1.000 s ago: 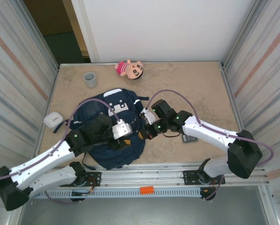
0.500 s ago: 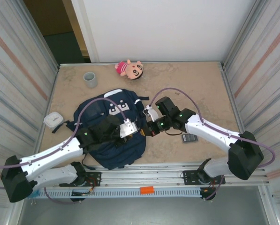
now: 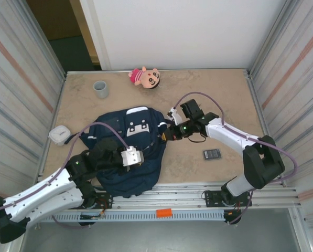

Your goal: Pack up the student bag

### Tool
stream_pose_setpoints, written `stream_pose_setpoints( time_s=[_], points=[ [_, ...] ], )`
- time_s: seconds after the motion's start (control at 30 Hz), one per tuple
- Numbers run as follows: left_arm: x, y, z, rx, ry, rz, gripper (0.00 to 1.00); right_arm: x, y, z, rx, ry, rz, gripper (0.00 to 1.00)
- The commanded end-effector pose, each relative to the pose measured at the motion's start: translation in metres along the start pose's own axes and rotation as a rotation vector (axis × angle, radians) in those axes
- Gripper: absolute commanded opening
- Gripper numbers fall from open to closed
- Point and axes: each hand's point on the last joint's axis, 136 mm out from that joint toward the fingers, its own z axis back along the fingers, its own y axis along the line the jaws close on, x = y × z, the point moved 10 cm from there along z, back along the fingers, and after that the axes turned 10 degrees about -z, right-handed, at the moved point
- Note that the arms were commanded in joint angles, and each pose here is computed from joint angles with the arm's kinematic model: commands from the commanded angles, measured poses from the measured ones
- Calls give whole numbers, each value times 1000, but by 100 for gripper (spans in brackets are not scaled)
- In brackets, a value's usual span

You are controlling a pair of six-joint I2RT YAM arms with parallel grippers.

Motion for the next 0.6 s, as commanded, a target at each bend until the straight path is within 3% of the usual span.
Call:
stream_pose_setpoints(
  time_s=[0.0,0.57],
  points=[
    [23,-5,15,-70,-208,-94,0,25,-19,3,-112,-96,-17,0],
    [18,-4,4,-71,-161,-118,0,20,-21,-1,-35,-101,-21,0]
  ],
)
